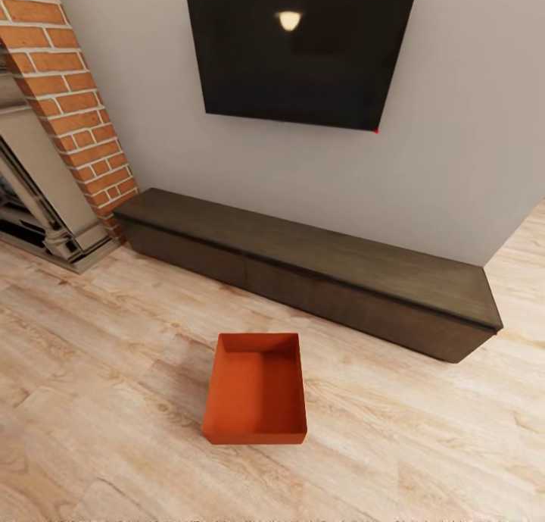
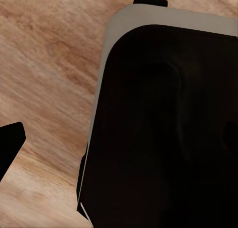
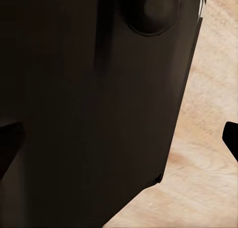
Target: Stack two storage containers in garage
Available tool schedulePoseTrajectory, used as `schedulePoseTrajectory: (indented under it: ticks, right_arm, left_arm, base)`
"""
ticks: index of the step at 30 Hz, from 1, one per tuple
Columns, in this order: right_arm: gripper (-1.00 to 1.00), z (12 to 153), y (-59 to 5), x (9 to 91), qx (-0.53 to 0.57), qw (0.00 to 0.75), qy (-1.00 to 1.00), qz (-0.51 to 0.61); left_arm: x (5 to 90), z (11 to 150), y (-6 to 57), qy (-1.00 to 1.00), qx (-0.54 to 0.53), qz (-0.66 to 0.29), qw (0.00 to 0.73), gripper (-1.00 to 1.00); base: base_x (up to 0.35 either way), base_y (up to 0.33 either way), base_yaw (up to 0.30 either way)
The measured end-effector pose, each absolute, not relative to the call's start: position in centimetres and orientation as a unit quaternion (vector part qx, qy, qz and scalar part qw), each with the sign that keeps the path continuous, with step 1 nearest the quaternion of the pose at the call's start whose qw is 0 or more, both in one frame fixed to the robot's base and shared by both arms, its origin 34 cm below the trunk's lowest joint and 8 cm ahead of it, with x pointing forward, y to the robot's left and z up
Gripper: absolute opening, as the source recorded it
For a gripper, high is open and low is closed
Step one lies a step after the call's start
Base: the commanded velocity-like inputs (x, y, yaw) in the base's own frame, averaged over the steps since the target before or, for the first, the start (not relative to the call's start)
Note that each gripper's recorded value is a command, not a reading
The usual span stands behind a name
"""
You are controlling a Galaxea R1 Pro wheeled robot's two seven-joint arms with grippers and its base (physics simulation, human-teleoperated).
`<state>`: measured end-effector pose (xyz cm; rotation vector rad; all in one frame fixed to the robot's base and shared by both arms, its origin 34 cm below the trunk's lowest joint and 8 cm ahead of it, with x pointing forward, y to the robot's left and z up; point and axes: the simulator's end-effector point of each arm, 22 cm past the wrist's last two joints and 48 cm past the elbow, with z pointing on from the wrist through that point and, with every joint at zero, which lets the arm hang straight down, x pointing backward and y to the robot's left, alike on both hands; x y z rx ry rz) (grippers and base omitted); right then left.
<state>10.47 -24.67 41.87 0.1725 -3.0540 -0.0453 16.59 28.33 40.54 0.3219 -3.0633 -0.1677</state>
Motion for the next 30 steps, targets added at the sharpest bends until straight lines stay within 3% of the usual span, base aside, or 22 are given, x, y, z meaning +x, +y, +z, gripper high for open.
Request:
schedulePoseTrajectory:
  ticks: [15, 30]
  right_arm:
    - [1.0, 41.94, -24.66, 9.72, 0.056, 0.05, -0.997, -0.015]
    - [1.0, 41.94, -24.65, 9.82, 0.055, 0.047, -0.997, -0.015]
  left_arm:
    - [15.77, 40.5, 28.3, -0.992, 0.104, -0.055, 0.038, 1.0]
    - [15.71, 40.51, 28.35, -0.992, 0.105, -0.055, 0.039, 1.0]
  base:
    - [0.018, 0.0, 0.0]
    - [0.298, 0.0, 0.0]
